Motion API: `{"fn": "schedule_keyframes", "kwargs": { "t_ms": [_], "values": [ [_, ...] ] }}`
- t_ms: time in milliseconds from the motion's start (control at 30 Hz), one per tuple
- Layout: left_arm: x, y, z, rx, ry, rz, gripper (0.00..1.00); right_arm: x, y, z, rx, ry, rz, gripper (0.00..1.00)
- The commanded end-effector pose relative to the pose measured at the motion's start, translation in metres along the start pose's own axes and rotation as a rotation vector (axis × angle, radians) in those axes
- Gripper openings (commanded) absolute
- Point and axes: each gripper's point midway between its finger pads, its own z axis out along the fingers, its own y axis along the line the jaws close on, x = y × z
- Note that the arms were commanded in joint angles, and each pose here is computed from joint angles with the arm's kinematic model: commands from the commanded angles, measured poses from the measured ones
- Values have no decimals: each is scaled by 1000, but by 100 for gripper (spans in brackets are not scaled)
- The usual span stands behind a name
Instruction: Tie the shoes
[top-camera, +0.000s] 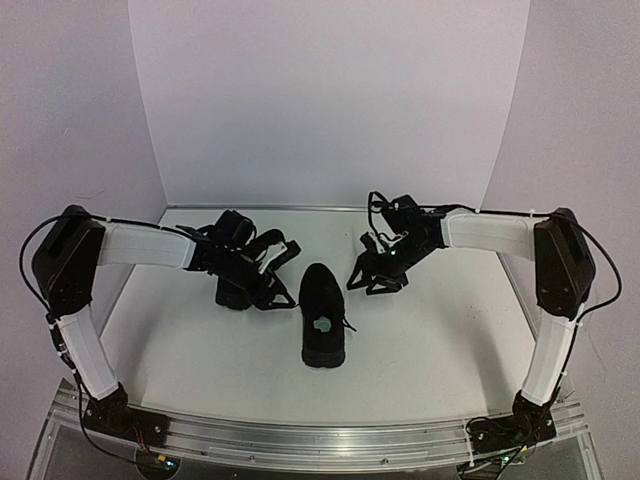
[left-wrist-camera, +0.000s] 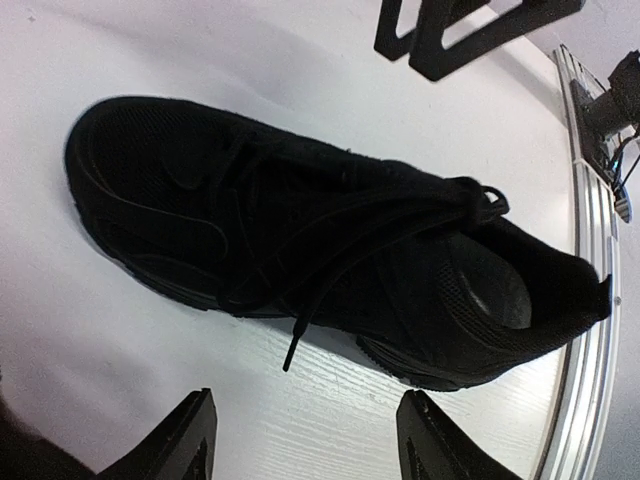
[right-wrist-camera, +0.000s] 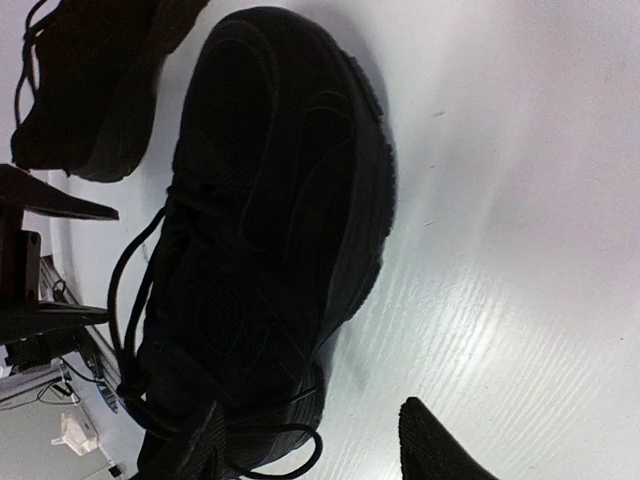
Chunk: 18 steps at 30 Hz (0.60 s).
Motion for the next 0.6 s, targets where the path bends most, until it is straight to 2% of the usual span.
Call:
{"fn": "schedule_keyframes", "kwargs": {
  "t_ms": [0,100,167,200,433,567],
  "values": [
    [-27,-14,-48,-103,-105,-57,68,18,55,-28,-165,24,-102,62],
    [-34,-17,-72,-166,-151,-97,82,44,70,-13,-170,84,-130,63],
    [-38,-17,-85,-203,-179,-124,97,52,69,1,-132,105,-132,62],
    [-39,-16,-89,-226,-191,-140,99,53,67,8,-109,108,-126,62],
    [-49,-6,-106,-309,-213,-231,100,43,37,33,118,96,-120,56],
    [-54,-1,-114,-359,-242,-239,100,45,32,42,135,107,-122,49]
  ]
}}
